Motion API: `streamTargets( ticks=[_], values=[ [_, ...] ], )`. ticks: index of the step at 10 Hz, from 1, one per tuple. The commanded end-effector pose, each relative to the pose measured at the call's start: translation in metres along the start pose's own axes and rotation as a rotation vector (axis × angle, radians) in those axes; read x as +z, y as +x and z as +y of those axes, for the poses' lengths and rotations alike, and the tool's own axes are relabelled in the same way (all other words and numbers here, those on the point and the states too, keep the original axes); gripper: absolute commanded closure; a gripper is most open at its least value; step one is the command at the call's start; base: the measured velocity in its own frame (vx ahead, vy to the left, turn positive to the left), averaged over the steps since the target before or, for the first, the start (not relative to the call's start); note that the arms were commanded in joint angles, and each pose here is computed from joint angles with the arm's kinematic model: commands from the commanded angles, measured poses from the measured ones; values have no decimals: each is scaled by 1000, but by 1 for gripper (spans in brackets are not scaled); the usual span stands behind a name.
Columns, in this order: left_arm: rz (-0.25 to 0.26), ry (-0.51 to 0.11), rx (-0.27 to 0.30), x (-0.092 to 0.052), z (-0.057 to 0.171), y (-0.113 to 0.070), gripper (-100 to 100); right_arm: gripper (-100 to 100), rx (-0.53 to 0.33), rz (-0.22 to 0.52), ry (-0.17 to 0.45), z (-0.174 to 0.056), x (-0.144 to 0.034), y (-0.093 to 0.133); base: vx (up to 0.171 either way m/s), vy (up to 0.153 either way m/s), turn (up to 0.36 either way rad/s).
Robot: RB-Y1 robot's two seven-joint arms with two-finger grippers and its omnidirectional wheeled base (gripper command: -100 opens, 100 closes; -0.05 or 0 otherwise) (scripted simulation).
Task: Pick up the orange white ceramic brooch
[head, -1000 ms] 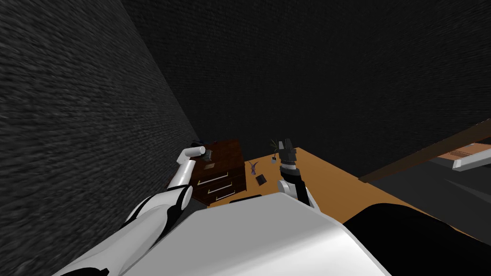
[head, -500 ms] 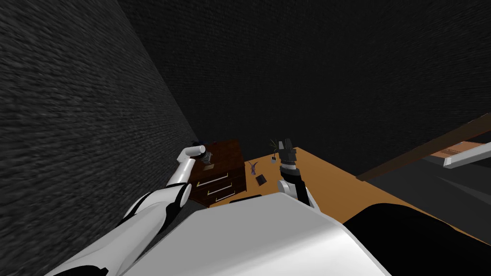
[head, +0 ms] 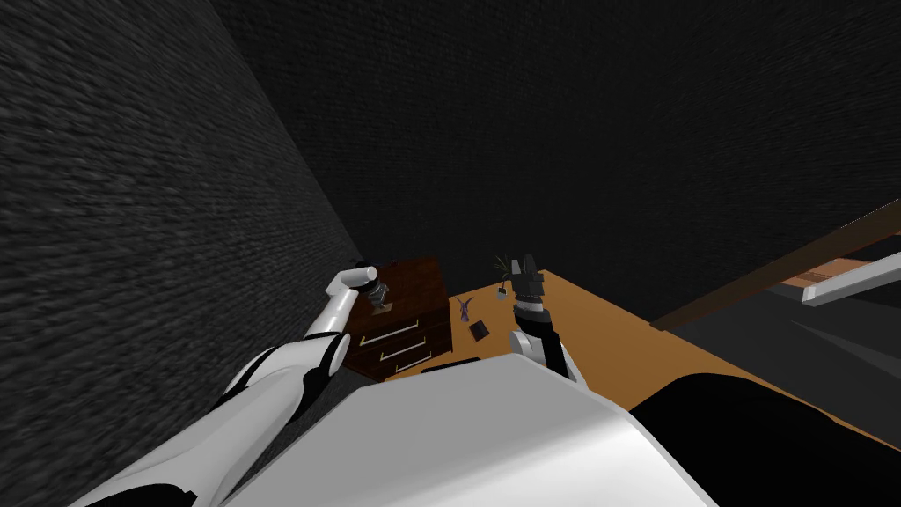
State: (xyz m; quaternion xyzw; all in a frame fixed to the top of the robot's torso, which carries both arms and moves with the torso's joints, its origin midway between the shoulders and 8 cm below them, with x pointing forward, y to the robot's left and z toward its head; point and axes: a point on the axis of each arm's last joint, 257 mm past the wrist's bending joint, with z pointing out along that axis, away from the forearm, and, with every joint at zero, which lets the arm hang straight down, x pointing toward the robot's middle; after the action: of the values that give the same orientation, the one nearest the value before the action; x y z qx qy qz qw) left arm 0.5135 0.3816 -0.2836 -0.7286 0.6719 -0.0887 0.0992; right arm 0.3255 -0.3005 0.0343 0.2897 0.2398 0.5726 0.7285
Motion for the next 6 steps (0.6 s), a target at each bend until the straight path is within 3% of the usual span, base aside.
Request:
streamTargets(
  ticks=[1,2,6],
  values=[
    [1,-62,-1,0,15,-1,-100,0,0,0,0,0,0,0,10,9,-25],
    [1,-72,-1,0,17,-1,-100,0,0,0,0,0,0,0,9,9,-15],
    [-1,-228,-7,1,54,-9,-100,0,0,0,0,0,0,0,13,15,-24]
  ],
)
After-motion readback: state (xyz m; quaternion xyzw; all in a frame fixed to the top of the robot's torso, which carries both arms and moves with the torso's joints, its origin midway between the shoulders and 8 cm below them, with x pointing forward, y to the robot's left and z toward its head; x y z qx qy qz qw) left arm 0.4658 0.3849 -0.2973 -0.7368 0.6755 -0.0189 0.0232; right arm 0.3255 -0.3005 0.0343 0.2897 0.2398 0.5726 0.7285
